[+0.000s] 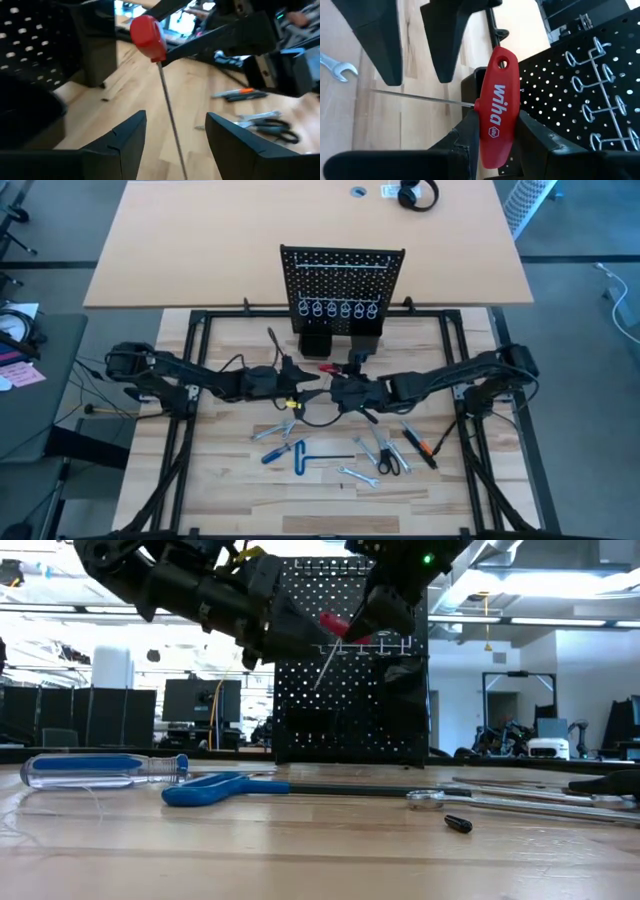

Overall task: Hang tools onto peg board
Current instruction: Hang the red T handle allen wrench on the pegboard

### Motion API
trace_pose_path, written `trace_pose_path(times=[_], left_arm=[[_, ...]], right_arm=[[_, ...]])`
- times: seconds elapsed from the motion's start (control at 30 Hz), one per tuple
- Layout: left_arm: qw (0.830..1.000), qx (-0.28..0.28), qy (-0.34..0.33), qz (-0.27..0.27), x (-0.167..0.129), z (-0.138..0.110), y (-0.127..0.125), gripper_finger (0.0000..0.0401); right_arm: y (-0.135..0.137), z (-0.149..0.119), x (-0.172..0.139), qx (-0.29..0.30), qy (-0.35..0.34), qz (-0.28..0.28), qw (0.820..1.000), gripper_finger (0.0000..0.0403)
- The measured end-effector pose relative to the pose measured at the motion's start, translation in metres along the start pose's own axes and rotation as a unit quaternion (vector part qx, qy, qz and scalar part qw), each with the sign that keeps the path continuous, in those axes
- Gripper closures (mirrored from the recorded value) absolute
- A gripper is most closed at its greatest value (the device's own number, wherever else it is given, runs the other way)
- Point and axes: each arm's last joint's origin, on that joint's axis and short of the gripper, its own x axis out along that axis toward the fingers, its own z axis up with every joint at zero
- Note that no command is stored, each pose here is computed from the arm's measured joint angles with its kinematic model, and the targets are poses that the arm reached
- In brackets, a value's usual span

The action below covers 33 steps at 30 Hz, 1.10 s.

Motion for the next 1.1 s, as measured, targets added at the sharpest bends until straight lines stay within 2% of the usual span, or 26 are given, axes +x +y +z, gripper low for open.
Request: trace_pose_path(times=[0.27,0.37,0.47,0.7,0.73,0.93,1.1], left_arm=[[1.000,0.009,0.007,-0.001,0.000,0.000,0.000,0.0202],[1.000,0.009,0.009,-0.001,0.001,-0.001,0.001,0.0220],[1.000,0.010,0.012,-0.003,0.000,-0.002,-0.001,0.0258],[0.999,0.041,0.018,-0.017,-0.002,-0.004,-0.009,0.0383],[0.999,0.042,0.018,-0.017,-0.002,-0.004,-0.010,0.0391],[0.999,0.045,0.019,-0.016,-0.002,-0.005,-0.010,0.0400],[0.998,0.066,0.015,-0.012,-0.004,-0.008,-0.009,0.0401]], right_arm=[[-0.001,0.010,-0.007,0.012,-0.039,-0.012,0.999,0.0295],[-0.001,0.016,-0.011,0.009,-0.061,-0.018,0.998,0.0295],[-0.001,0.018,-0.012,0.006,-0.066,-0.021,0.998,0.0294],[-0.001,0.018,-0.012,0.007,-0.067,-0.020,0.998,0.0293],[-0.001,0.018,-0.012,0.007,-0.067,-0.020,0.998,0.0292],[-0.001,0.018,-0.012,0.008,-0.068,-0.019,0.997,0.0285],[0.002,0.019,-0.014,0.023,-0.079,0.002,0.997,0.0253]])
